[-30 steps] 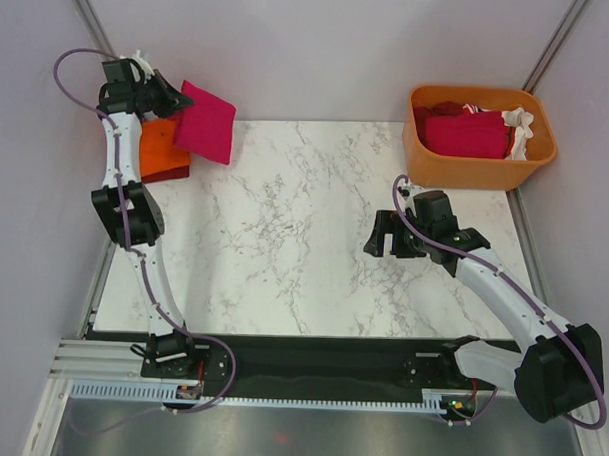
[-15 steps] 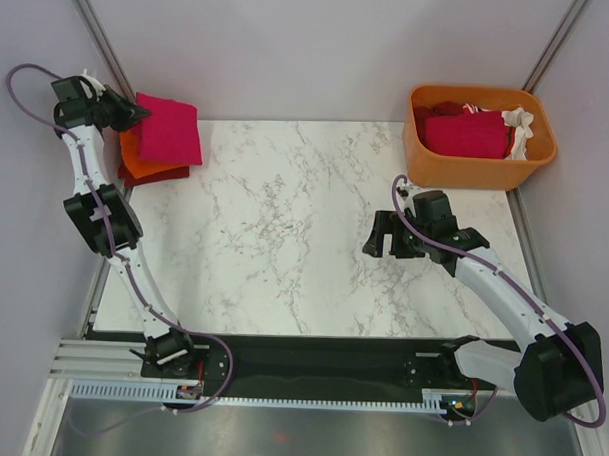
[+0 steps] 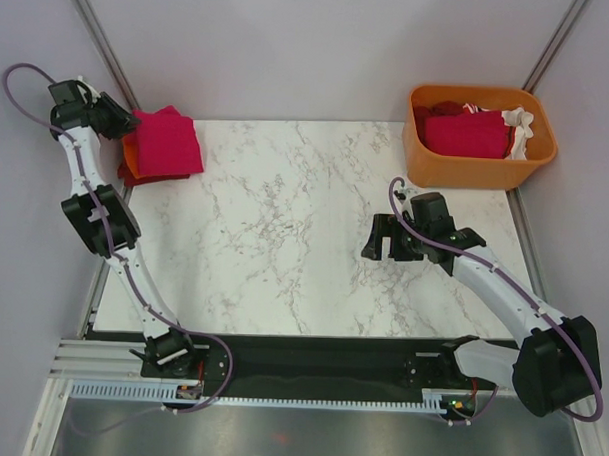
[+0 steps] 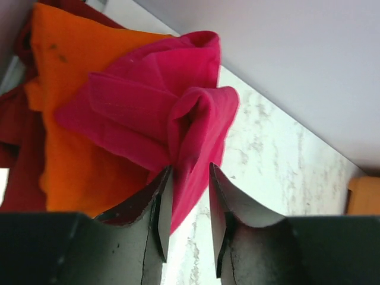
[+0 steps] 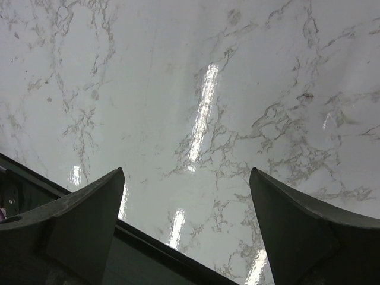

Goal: Fold and stack the t-shirts
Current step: Neatly place the folded tshirt to the corner

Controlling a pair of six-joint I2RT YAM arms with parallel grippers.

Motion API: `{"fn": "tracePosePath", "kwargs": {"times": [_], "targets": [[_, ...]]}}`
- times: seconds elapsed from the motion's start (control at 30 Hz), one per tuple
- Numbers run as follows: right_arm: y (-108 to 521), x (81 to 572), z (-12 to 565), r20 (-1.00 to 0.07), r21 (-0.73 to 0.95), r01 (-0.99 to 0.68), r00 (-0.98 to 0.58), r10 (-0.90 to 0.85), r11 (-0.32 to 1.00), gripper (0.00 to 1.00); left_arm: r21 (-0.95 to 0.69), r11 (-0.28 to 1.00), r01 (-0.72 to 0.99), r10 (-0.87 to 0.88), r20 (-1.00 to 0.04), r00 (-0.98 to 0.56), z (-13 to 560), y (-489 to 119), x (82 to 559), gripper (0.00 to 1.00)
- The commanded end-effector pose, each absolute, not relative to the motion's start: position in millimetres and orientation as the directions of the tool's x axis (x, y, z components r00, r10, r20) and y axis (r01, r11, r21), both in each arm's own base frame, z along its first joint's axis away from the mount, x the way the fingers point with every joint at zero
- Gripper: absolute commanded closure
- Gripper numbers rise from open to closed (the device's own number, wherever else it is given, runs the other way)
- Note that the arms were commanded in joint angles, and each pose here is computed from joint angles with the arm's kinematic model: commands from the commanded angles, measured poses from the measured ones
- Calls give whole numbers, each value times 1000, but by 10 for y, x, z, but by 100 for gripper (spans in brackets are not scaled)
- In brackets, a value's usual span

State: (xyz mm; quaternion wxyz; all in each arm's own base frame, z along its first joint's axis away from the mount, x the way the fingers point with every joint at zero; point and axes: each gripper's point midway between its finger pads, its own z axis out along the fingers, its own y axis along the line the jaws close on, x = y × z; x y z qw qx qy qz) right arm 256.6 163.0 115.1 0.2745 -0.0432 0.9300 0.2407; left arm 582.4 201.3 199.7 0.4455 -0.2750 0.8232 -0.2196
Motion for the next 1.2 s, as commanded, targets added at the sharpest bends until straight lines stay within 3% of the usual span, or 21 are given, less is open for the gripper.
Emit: {"fn": "tracePosePath", "kwargs": {"times": [0.0, 0.07, 0.1, 0.2, 0.43, 0.63, 0.67, 0.7, 0.73, 0.83, 0.87, 0.9, 0.93, 1.0, 1.03, 1.07, 1.1, 1.17], "targets": [[1658, 2570, 1210, -556, 435, -243, -830, 47, 867, 5, -455, 689, -564, -668, -700, -252, 2020, 3103, 5557, 64], [1660, 2547, 1193, -551, 440, -243, -833, 46, 865, 5, -394, 662, -637, -645, -733, -217, 2026, 3290, 5486, 60], [1653, 2531, 1188, -550, 439, -243, -834, 45, 865, 5, -371, 643, -669, -643, -737, -209, 2009, 3343, 5433, 50], [1645, 2497, 1135, -540, 437, -240, -841, 39, 867, 5, -275, 531, -802, -623, -768, -149, 2112, 3575, 5143, 34], [1689, 2509, 1182, -547, 452, -256, -836, 39, 854, 5, -181, 304, -935, -583, -812, -33, 2484, 3750, 4562, 25], [1727, 2507, 1247, -564, 468, -276, -825, 43, 840, 5, -282, 290, -915, -701, -714, -2, 2258, 3370, 4415, 28], [1730, 2509, 1270, -568, 469, -280, -822, 44, 838, 5, -289, 281, -915, -709, -705, 5, 1981, 3339, 4375, 28], [1728, 2508, 1305, -576, 471, -283, -816, 48, 835, 5, -364, 291, -885, -665, -742, 86, 2403, 3259, 4256, 28], [1733, 2495, 1324, -580, 473, -289, -813, 48, 832, 5, -342, 282, -896, -690, -721, 58, 2021, 3134, 4088, 27], [1737, 2467, 1375, -594, 475, -302, -803, 47, 827, 5, -354, 270, -895, -680, -728, 83, 2195, 2934, 3645, 27], [1740, 2451, 1373, -595, 474, -306, -802, 44, 826, 5, -529, 383, -757, -695, -706, 141, 2410, 2816, 4005, 27], [1737, 2452, 1368, -596, 472, -307, -801, 43, 826, 5, -624, 425, -656, -673, -702, 232, 2694, 2805, 4166, 40], [1743, 2449, 1365, -595, 473, -308, -803, 41, 825, 5, -666, 484, -568, -694, -687, 214, 2834, 2585, 4220, 41], [1755, 2458, 1384, -600, 475, -312, -799, 42, 823, 5, -645, 455, -614, -736, -660, 147, 2355, 2451, 4161, 41], [1757, 2464, 1400, -602, 475, -314, -798, 43, 822, 5, -692, 608, -390, -722, -686, 91, 2692, 2136, 4584, 45], [1754, 2473, 1420, -606, 475, -313, -794, 47, 822, 5, -692, 614, -381, -726, -684, 73, 2655, 2098, 4708, 45], [1758, 2473, 1435, -609, 475, -317, -792, 47, 821, 5, -666, 685, -294, -705, -709, -37, 2611, 1880, 4826, 58], [1753, 2477, 1451, -611, 475, -315, -790, 51, 822, 5, -673, 697, -249, -710, -695, -109, 2465, 1740, 5074, 61]]}}
